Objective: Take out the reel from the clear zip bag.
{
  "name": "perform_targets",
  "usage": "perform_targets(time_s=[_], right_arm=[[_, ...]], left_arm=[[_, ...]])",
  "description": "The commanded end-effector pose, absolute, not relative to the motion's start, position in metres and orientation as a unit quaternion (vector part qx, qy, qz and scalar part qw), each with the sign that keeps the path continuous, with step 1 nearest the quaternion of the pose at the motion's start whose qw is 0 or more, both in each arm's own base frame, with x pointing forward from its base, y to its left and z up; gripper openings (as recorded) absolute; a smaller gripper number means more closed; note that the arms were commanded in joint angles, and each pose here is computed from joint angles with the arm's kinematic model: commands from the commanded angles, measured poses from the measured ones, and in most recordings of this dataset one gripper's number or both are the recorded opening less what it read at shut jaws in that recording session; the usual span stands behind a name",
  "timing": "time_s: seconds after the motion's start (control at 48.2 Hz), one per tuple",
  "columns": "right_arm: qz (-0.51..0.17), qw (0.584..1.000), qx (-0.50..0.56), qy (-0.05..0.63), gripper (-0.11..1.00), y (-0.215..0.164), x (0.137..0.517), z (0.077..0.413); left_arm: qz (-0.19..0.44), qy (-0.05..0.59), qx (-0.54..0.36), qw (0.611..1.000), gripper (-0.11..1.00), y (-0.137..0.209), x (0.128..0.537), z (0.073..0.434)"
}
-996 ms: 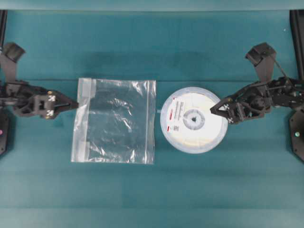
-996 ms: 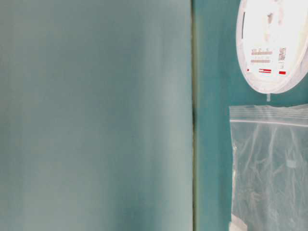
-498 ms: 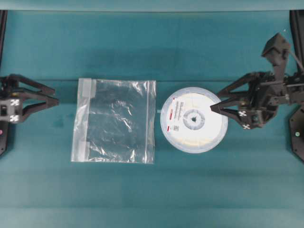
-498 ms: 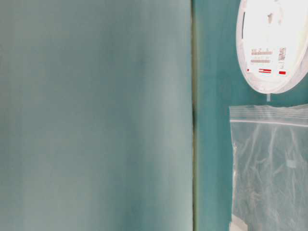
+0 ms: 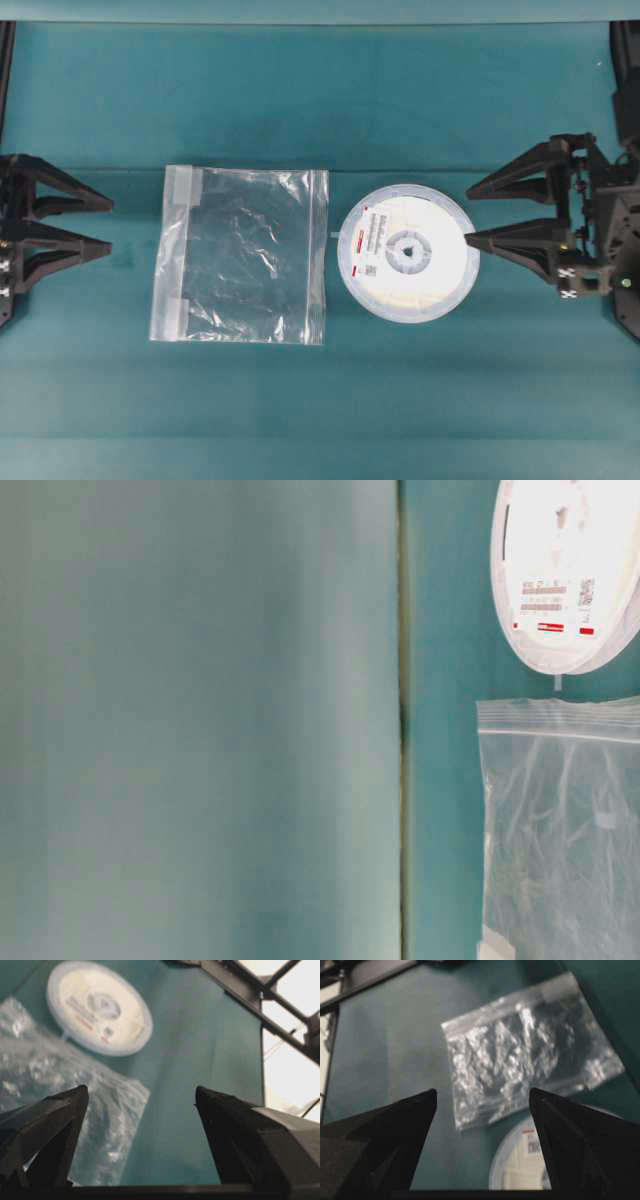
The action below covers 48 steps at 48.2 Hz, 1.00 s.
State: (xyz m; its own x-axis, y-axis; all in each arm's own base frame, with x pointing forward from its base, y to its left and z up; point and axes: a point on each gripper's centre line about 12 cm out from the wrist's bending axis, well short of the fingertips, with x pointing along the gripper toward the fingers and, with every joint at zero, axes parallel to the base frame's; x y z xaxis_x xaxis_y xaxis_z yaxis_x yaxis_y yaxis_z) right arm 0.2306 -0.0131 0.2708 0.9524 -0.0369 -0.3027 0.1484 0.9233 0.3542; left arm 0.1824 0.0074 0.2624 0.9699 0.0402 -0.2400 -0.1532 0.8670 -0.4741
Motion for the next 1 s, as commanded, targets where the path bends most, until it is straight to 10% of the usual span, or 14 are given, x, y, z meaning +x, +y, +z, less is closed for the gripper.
perform_targets(time_s=[0.0,0.976], right_arm=[[-0.039,0.978,0.166,0.117,0.91,-0.012,0.227,0.287],[-0.017,0.99,0.123,0.06,0.91,-0.008,0.197,0.315]], left_arm=[[0.039,0.085,-0.22,0.971,0.93,0.007,0.184,0.28],[0.021,0.019,-0.135,0.99,0.9,0.006,0.17,0.312]])
